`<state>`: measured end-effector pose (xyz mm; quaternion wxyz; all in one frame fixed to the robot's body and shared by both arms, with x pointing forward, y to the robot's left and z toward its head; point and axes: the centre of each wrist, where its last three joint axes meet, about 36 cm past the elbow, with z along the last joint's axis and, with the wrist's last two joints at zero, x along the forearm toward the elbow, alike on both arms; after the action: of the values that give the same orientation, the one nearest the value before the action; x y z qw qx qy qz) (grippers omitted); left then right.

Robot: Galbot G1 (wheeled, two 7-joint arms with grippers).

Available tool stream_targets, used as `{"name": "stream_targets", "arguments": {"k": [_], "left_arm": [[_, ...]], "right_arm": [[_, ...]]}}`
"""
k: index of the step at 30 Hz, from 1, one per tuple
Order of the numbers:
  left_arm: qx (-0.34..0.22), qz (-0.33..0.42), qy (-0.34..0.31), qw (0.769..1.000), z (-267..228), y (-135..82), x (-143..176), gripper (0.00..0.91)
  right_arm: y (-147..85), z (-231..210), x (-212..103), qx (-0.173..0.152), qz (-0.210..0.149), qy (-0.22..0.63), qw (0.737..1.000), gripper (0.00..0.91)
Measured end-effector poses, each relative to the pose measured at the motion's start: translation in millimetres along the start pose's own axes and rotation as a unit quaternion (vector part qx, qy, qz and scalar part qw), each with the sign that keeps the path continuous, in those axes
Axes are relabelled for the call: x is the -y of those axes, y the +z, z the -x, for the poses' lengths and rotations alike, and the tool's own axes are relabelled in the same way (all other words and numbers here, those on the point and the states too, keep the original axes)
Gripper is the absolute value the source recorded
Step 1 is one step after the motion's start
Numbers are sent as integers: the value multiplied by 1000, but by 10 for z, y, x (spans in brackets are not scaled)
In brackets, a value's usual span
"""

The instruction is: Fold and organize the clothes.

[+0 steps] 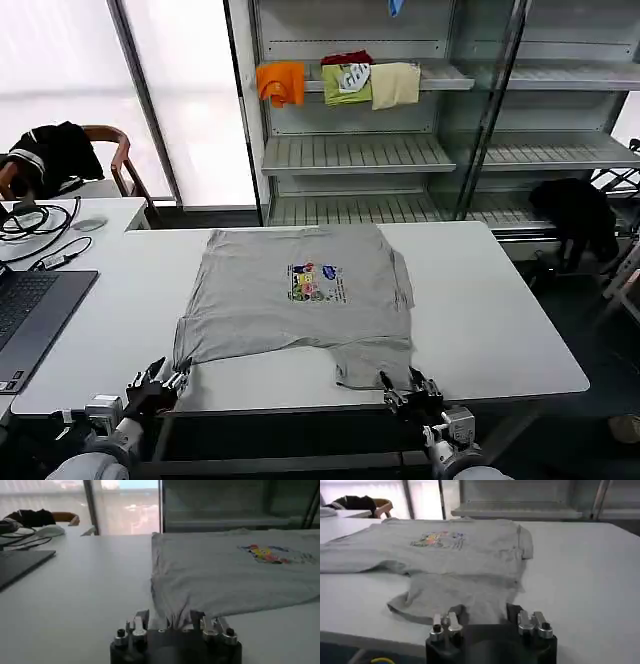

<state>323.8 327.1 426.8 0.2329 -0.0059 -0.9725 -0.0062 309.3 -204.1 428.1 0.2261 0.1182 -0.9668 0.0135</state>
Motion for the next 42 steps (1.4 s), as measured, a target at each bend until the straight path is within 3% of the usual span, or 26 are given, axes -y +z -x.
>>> {"name": "stream_targets", "arguments": {"k": [10,21,32,42], "left_arm": [[-4,-6,4,1000,38,39,25,0],[63,-52,22,996,7,-196,14,0],[110,-86,31,990,228,-566,18,0],[125,-102,23,987,722,-835,-89,0]], "right_arm": [[-17,10,-22,11,14,-4,1000,0],[-289,129,-130,113,35,0,993,0],[-622,747,-155,170,50,16,984,0],[-1000,1429,-93,185,52,22,981,0]]}}
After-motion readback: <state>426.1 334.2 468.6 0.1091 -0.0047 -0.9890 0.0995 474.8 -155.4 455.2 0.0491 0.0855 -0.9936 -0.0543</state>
